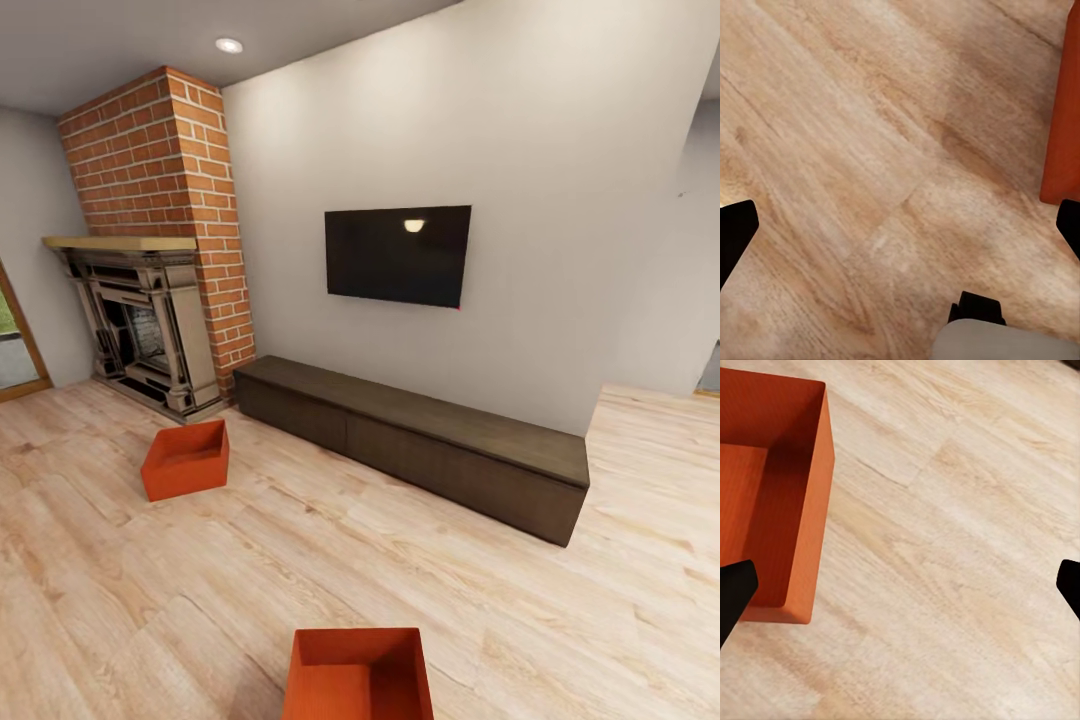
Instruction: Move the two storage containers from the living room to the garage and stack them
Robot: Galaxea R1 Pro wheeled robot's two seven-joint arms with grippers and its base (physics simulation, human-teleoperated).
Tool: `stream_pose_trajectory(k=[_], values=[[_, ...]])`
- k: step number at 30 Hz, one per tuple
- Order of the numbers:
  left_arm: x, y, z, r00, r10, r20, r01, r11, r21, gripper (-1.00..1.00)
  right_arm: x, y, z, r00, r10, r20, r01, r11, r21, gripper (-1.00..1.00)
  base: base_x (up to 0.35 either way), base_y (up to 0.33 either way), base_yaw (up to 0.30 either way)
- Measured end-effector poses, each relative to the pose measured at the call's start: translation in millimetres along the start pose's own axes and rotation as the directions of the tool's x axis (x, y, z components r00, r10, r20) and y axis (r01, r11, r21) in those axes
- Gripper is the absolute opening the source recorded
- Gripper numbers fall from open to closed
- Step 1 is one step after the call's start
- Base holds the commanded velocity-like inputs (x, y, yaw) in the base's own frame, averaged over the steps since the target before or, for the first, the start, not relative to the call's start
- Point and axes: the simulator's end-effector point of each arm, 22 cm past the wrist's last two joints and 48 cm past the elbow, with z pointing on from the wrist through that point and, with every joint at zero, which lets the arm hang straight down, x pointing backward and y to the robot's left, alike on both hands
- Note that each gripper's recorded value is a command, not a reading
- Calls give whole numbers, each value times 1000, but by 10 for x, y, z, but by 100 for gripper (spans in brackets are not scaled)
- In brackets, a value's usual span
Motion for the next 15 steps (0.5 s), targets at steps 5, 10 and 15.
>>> stream_pose_trajectory(k=[5,10,15], values=[[-2,1,1,1000,0,0,0,1000,0,100,0,0,0,1000,0,0,0,1000,0,100,0,0,0],[0,-3,0,1000,0,0,0,1000,0,100,-1,2,0,1000,1,1,-1,1000,0,100,0,0,0],[0,-8,-1,1000,-1,0,1,1000,1,100,-7,67,1,1000,9,2,-9,1000,-6,100,0,0,0]])
